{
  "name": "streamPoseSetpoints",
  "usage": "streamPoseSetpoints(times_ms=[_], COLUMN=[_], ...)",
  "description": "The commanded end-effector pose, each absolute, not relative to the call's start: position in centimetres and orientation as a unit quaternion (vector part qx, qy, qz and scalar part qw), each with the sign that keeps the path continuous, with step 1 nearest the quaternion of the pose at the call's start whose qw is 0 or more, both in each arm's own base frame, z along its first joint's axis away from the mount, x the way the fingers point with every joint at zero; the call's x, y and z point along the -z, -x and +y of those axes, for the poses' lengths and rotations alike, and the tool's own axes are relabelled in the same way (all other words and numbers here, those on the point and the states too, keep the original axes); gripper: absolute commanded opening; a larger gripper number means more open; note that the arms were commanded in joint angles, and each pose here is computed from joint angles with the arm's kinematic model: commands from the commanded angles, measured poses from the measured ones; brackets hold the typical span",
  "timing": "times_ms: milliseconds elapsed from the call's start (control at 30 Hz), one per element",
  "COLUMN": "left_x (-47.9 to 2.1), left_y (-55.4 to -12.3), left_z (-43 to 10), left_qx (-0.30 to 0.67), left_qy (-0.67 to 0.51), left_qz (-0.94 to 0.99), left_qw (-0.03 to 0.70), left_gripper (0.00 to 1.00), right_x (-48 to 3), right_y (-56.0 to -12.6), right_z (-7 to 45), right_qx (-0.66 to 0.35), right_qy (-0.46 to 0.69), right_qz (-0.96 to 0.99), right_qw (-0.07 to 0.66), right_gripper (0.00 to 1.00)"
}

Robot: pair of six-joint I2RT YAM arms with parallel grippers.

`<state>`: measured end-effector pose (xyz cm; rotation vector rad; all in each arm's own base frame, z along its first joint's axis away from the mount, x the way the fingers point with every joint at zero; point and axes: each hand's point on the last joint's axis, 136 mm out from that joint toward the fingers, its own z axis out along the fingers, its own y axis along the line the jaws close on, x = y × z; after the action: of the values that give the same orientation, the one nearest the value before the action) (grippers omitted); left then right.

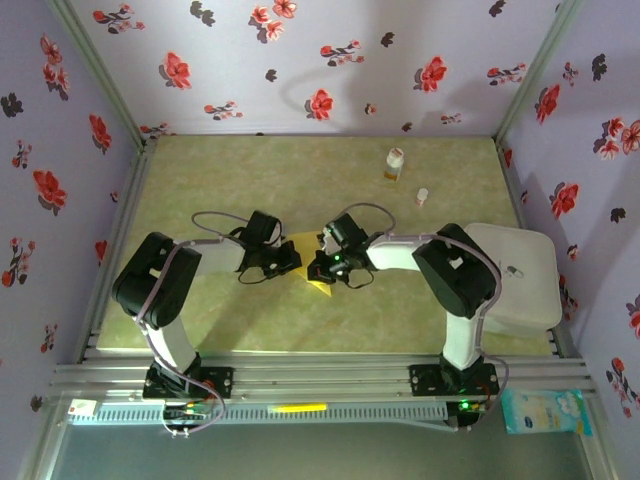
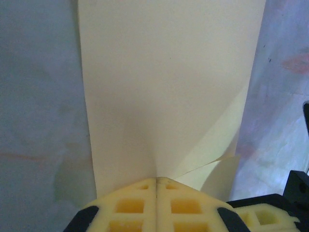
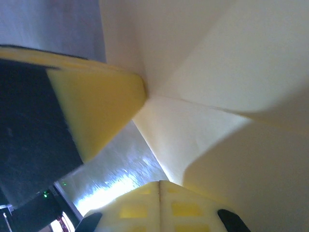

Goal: Fold a paper plane with a square sheet of paper (pick it up from the middle)
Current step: Third fold the triangle at the center of the table.

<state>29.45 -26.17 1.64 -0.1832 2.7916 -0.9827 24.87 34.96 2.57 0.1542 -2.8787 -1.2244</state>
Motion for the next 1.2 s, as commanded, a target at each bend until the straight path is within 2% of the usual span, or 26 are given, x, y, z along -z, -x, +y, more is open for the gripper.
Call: streamPoseSetpoints(times_ms=[0, 233, 900, 1167], left_x=[1.6, 1.6, 2.1, 2.0], left_y=[-27.6, -27.7, -27.6, -27.7], left_z=[-23.9, -23.9, -23.7, -23.8], left_qx=[0.268, 0.269, 0.264, 0.266], left_qy=[0.074, 0.074, 0.077, 0.077], left_qz=[0.959, 0.959, 0.960, 0.960], left_qw=[0.053, 0.053, 0.049, 0.050], left_gripper=[0.00, 0.00, 0.00, 0.00], right_x=[-2.5, -1.6, 0.7, -3.9], right_y=[-26.2, -25.8, -18.9, -20.9], right_z=[36.4, 36.1, 28.0, 30.2], right_qx=[0.407, 0.391, 0.354, 0.429], right_qy=[-0.036, -0.041, -0.035, -0.034], right_qz=[-0.913, -0.920, -0.934, -0.902], right_qw=[-0.003, 0.007, 0.042, 0.006], right_gripper=[0.00, 0.02, 0.06, 0.07])
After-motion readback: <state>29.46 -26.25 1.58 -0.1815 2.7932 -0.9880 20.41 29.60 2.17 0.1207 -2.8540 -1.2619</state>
